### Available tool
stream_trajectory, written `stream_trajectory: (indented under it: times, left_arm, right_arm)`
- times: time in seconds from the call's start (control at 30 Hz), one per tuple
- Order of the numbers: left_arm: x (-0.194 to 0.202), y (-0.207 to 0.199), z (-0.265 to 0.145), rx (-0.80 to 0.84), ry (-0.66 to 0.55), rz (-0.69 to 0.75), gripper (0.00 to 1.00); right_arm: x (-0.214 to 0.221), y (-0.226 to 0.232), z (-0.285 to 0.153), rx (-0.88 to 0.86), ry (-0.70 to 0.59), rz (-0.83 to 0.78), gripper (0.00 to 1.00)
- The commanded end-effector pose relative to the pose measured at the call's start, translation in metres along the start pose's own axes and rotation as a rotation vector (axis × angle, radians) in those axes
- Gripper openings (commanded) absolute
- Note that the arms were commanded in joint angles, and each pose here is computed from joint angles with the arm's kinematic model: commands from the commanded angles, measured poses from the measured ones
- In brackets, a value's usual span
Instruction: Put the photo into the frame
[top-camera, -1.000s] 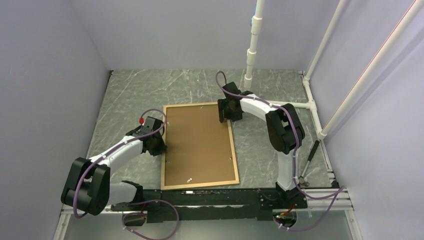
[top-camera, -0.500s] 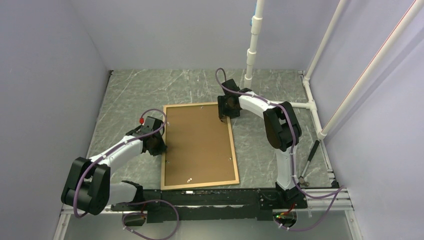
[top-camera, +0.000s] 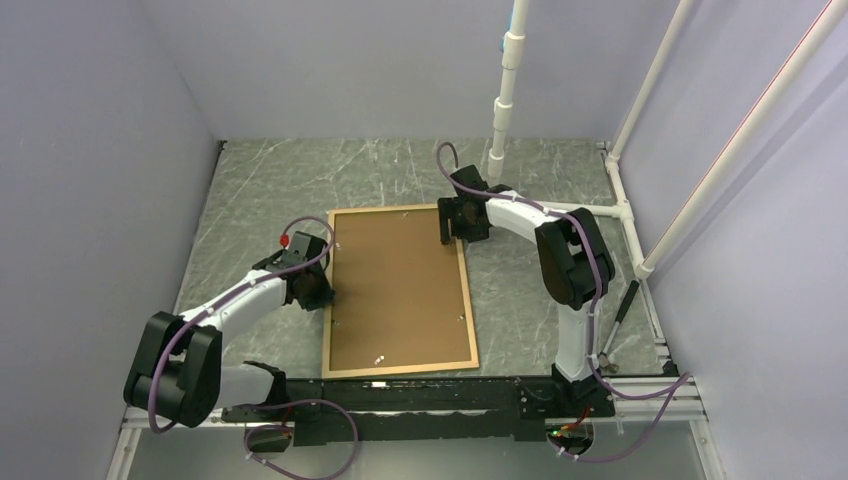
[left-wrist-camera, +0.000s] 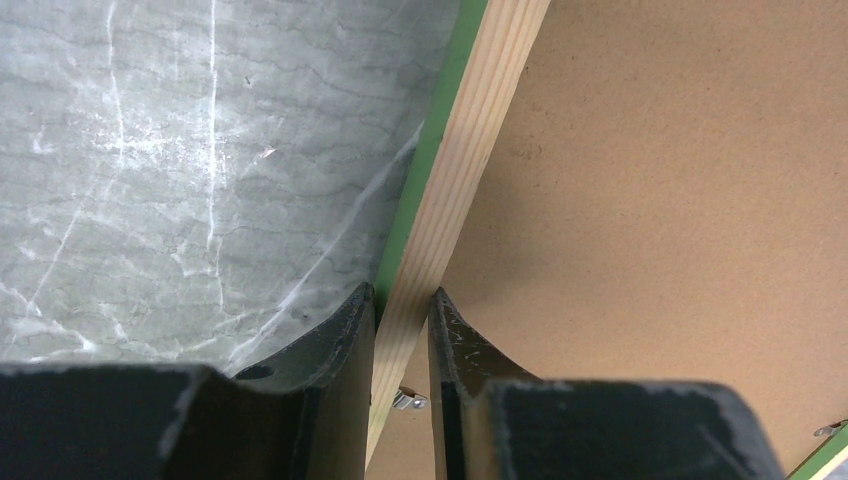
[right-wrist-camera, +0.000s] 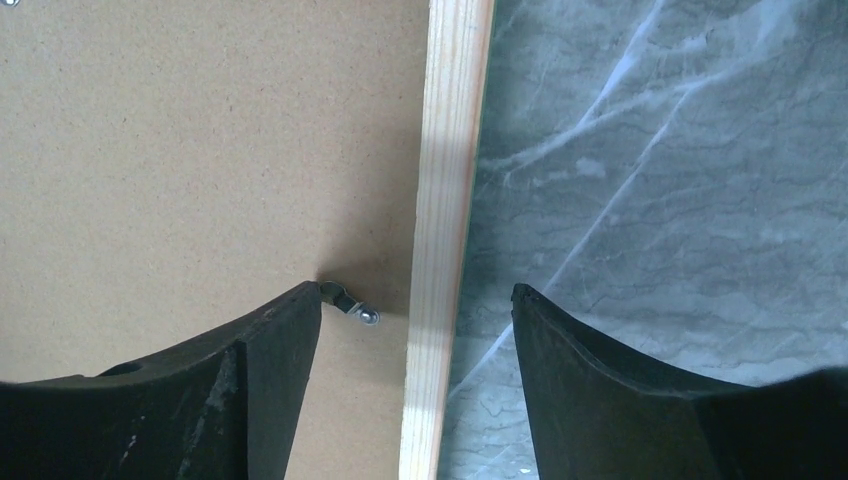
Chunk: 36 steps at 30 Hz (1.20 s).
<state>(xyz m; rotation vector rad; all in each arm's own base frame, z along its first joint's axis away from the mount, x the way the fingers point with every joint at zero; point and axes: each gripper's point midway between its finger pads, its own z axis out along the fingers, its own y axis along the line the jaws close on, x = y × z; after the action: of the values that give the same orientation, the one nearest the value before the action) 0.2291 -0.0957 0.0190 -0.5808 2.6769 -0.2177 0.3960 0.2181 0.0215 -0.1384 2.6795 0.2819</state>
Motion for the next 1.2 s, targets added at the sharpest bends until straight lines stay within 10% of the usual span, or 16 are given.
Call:
stream_trajectory:
  times: [0.0, 0.6, 0.93, 1.07, 1.17]
  left_arm:
    - [0.019, 0.010, 0.020, -0.033, 0.057, 0.017, 0.06]
    - [0.016, 0.016, 0.014, -0.075, 0.045, 0.016, 0.05]
    - [0.014, 0.012, 0.012, -0.054, 0.038, 0.012, 0.06]
    - [0.014, 0.010, 0.012, -0.045, 0.036, 0.010, 0.06]
    - [0.014, 0.010, 0.013, -0.044, 0.037, 0.009, 0.06]
  right_arm:
    - [0.032, -0.012, 0.002, 0.039, 0.099, -0.011, 0.71]
    - [0.023, -0.040, -0.001, 0.156, 0.074, 0.050, 0.00]
    - [0.020, -0.023, -0.014, 0.053, 0.054, 0.054, 0.00]
    - [0.013, -0.018, -0.019, -0.011, 0.031, 0.123, 0.50]
    - [0.006, -0.017, -0.019, -0.052, 0.016, 0.185, 0.59]
